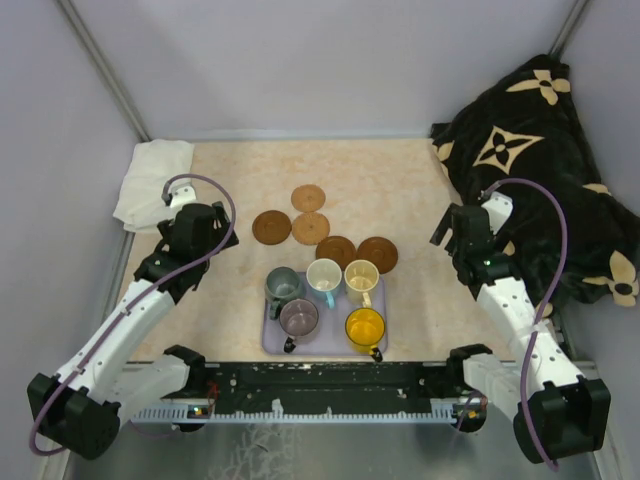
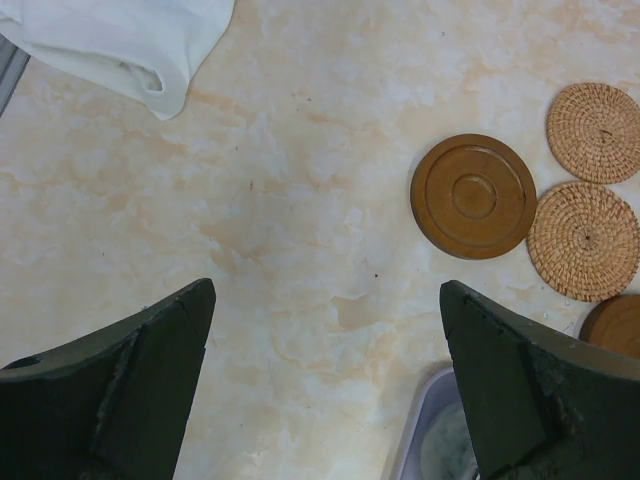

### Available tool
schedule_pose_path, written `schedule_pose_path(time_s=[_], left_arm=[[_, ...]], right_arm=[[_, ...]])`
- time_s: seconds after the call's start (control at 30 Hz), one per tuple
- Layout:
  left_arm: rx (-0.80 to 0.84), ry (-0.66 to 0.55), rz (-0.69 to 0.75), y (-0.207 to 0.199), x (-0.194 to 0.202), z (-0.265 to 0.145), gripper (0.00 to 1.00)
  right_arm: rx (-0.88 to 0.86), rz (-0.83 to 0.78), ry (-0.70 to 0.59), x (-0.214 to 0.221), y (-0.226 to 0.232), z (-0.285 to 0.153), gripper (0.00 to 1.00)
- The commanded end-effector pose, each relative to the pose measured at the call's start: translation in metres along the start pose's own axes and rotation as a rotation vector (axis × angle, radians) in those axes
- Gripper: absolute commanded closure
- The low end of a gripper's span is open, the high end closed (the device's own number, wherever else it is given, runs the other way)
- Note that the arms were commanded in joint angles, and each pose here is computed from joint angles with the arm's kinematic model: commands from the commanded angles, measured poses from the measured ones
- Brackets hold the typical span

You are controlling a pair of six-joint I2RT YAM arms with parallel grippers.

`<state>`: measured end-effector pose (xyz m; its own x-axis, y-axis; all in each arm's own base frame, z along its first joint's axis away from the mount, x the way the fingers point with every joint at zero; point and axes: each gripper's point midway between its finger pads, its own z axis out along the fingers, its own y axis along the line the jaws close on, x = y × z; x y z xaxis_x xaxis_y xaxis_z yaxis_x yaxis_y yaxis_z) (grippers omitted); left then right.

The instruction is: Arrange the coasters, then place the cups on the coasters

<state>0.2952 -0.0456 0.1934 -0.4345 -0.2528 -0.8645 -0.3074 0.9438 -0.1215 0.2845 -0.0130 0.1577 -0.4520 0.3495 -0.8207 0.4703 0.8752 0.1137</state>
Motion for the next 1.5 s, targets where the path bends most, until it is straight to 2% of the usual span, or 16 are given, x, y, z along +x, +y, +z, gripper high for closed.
schedule_pose_path(time_s=[0.0,0.47,0.73,0.97,1.17,1.23,1.37,1.47], left_arm=[[-0.011,-0.016,-0.007,0.001,-0.002,0.001,0.01],[-0.020,-0.012,-0.010,0.003,0.000,0.001,0.01],[-0.024,-0.022,-0.025,0.004,0.000,0.002,0.01],[0.036,-0.020,-0.043,-0.016,0.001,0.015,0.01],[0.061,-0.010,-0.066,-0.033,0.006,0.033,0.01],[0.077,-0.008,-0.072,-0.041,0.006,0.039,0.01],[0.067,0.017,-0.076,-0.047,0.013,0.050,0.01],[0.042,0.023,-0.067,-0.047,0.014,0.057,0.01]], right_arm=[[0.013,0.027,-0.044,-0.011,-0.001,-0.001,0.01],[0.005,0.029,-0.042,-0.011,0.000,-0.002,0.01],[-0.054,0.029,-0.059,-0.017,0.009,-0.007,0.01],[-0.200,0.001,-0.097,-0.037,0.044,-0.013,0.01],[-0.332,-0.101,-0.157,-0.066,0.106,-0.023,0.01],[-0.399,-0.110,-0.153,-0.076,0.128,-0.025,0.05],[-0.515,-0.136,-0.148,-0.092,0.172,-0.024,0.22],[-0.565,-0.161,-0.135,-0.096,0.200,-0.022,0.30]])
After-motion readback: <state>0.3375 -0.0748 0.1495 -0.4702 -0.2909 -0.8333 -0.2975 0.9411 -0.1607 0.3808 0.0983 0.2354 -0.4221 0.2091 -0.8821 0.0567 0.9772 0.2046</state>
